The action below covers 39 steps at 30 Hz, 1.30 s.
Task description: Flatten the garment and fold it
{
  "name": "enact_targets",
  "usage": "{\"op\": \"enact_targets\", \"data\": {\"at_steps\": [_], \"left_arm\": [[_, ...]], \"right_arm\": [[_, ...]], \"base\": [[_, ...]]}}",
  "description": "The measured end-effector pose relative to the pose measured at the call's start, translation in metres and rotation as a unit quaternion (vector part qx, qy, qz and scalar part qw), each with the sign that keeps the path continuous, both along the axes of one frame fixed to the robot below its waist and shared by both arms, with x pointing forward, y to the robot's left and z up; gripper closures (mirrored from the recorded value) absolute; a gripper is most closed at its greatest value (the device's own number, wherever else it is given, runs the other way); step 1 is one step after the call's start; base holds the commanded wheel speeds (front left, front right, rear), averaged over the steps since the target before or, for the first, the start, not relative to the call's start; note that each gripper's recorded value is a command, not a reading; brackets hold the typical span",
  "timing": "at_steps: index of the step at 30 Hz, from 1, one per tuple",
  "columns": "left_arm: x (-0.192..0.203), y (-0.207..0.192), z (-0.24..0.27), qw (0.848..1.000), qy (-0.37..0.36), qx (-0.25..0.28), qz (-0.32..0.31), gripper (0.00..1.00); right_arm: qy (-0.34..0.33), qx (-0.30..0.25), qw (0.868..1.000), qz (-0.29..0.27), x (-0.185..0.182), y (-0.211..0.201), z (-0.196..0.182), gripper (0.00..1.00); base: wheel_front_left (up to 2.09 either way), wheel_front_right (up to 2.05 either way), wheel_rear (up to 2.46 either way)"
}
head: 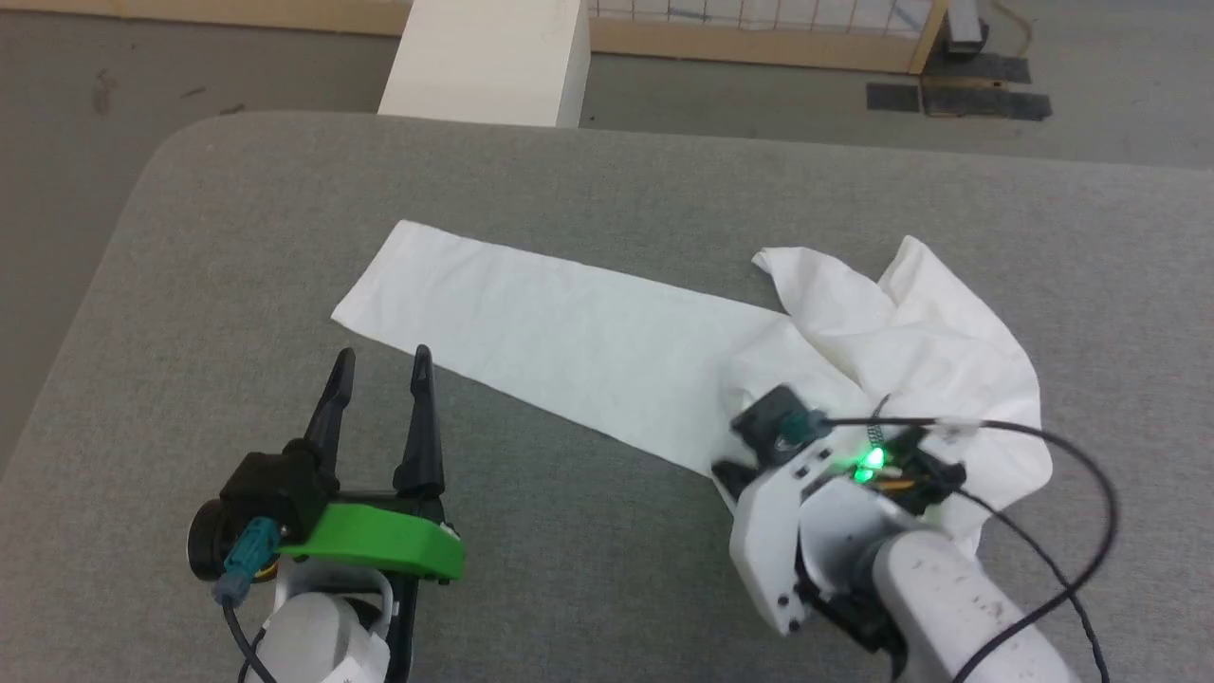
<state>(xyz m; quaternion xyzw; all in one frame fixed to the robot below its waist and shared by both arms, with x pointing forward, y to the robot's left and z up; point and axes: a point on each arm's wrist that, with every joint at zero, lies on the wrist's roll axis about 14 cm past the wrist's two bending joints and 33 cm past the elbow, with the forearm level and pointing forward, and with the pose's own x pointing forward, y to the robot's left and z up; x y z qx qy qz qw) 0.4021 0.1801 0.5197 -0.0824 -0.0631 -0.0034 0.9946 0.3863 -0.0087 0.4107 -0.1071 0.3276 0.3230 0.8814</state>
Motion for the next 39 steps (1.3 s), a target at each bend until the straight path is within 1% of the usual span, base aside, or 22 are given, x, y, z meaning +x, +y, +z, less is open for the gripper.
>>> {"op": "enact_targets", "data": {"at_steps": [2,4,7,10,12,14,16,19,22,25,29,31,32,33,34,35,39], "left_arm": [[0.0,-0.004,0.003,1.0,-0.005,-0.002,-0.007,0.0],[0.0,-0.007,0.006,1.0,-0.009,-0.002,-0.012,0.0],[0.001,-0.014,0.01,1.0,-0.015,-0.001,-0.024,0.0],[0.002,-0.021,0.015,0.999,-0.022,-0.001,-0.034,0.0],[0.002,-0.024,0.018,0.999,-0.027,0.0,-0.04,0.0],[0.002,-0.027,0.019,0.999,-0.029,0.0,-0.045,0.0],[0.002,-0.028,0.018,0.999,-0.028,0.0,-0.046,0.0],[0.003,-0.028,0.015,0.999,-0.023,-0.001,-0.046,0.0],[0.004,-0.028,0.01,0.999,-0.017,-0.005,-0.047,0.0],[0.004,-0.027,0.005,0.999,-0.009,-0.007,-0.045,0.0],[0.006,-0.022,-0.002,0.999,0.001,-0.011,-0.037,0.0],[0.005,-0.019,-0.005,0.999,0.005,-0.01,-0.032,0.0],[0.005,-0.017,-0.006,1.0,0.007,-0.01,-0.028,0.0],[0.005,-0.015,-0.007,1.0,0.009,-0.01,-0.025,0.0],[0.005,-0.013,-0.008,1.0,0.01,-0.01,-0.022,0.0],[0.005,-0.011,-0.008,1.0,0.011,-0.01,-0.019,0.0],[0.003,-0.005,-0.01,1.0,0.014,-0.009,-0.009,0.0]], "right_arm": [[-0.049,0.044,0.997,-0.029,0.015,-0.004,0.032,1.0],[-0.09,0.071,0.991,-0.063,0.027,-0.018,0.058,1.0],[-0.14,0.083,0.98,-0.116,0.037,-0.051,0.086,1.0],[-0.171,0.088,0.97,-0.151,0.036,-0.076,0.103,1.0],[-0.19,0.087,0.966,-0.149,0.029,-0.079,0.111,0.0],[-0.183,0.089,0.969,-0.138,0.017,-0.071,0.105,0.0],[-0.163,0.088,0.976,-0.116,0.004,-0.058,0.092,0.0],[-0.115,0.08,0.986,-0.089,-0.014,-0.039,0.063,0.0],[-0.053,0.036,0.996,-0.068,-0.028,-0.033,0.024,0.0],[-0.008,-0.018,0.998,-0.053,-0.035,-0.036,-0.01,0.0],[0.016,-0.061,0.998,-0.03,-0.027,-0.033,-0.033,0.0],[0.025,-0.066,0.997,-0.024,-0.022,-0.029,-0.039,0.0],[0.033,-0.07,0.997,-0.022,-0.019,-0.027,-0.042,0.11],[0.039,-0.072,0.996,-0.02,-0.017,-0.025,-0.044,0.72],[0.046,-0.074,0.996,-0.018,-0.016,-0.022,-0.046,0.93],[0.052,-0.073,0.996,-0.016,-0.014,-0.02,-0.046,1.0],[0.053,-0.045,0.997,-0.021,-0.005,-0.013,-0.04,1.0]], "base": [[0.0,0.0,0.0],[0.0,0.0,0.0],[0.0,0.0,0.0],[0.0,0.0,0.0],[0.0,0.0,0.0],[0.0,0.0,0.0],[0.0,0.0,0.0],[0.0,0.0,0.0],[0.0,0.0,0.0],[0.0,0.0,0.0],[0.0,0.0,0.0],[0.0,0.0,0.0],[0.0,0.0,0.0],[0.0,0.0,0.0],[0.0,0.0,0.0],[0.0,0.0,0.0],[0.0,0.0,0.0]]}}
